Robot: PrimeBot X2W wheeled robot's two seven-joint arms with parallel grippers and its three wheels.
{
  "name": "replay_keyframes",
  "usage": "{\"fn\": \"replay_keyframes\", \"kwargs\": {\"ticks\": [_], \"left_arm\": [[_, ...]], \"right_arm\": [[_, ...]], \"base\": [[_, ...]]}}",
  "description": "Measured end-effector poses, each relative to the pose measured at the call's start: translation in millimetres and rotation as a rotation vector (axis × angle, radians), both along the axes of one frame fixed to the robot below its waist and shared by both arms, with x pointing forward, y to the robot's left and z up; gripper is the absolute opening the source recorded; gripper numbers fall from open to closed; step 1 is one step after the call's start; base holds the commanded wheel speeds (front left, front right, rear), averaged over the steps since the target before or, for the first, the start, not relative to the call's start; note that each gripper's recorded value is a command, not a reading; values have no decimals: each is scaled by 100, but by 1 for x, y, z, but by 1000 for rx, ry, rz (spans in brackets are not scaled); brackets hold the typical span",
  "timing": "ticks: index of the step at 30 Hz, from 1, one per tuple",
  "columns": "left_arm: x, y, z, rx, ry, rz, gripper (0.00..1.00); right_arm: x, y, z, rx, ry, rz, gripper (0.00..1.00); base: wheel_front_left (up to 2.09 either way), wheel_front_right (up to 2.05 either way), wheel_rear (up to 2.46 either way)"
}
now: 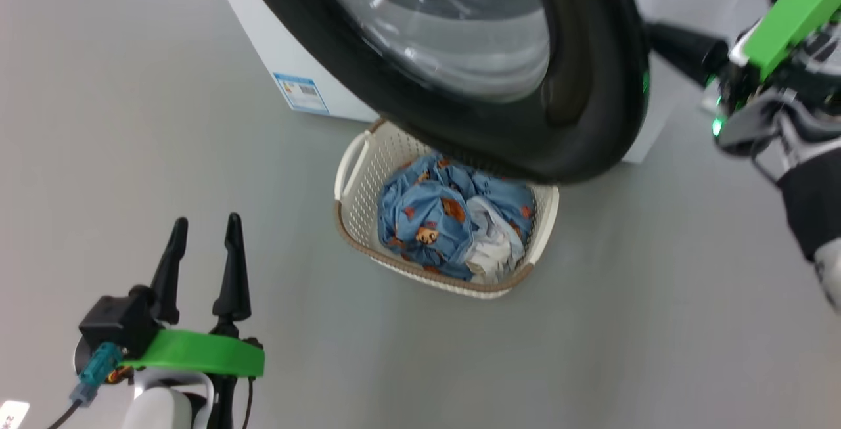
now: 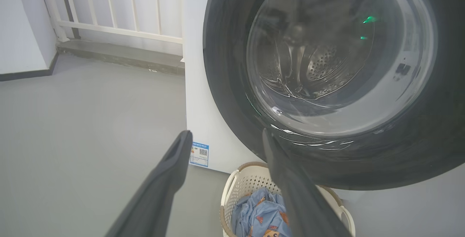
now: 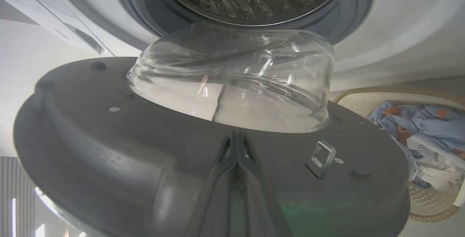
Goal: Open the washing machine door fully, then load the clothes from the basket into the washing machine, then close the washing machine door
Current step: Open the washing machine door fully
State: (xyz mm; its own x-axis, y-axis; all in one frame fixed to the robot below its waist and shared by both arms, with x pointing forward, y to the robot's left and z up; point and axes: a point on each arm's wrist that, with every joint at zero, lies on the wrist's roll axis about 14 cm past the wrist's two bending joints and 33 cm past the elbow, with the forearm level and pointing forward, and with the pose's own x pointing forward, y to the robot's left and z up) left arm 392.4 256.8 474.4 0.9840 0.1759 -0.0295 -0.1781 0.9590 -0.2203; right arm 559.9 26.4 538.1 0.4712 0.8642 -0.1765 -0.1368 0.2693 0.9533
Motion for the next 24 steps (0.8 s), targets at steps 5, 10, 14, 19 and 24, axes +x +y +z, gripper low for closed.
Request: {"fn": "replay_keyframes", "kwargs": {"ticks": [5,10,14,19,24], "left_arm": [[-20,8,8,11,-15,21,100],[-45,18,13,12,-22,56,100],[-67,31,16,21,-18,104,100],[-94,46,20,27,-20,157,100],[-114,59,28,36,-38,208,100]], "right_arm": [[-32,10,-4,26,40,42,0],[-60,23,-5,62,83,88,0],[-80,38,-6,82,104,141,0],[-107,60,-7,79,107,221,0],[-129,85,-2,97,109,302,0]], "base": [[0,0,0],[0,0,0],[0,0,0],[0,0,0],[0,0,0]]}}
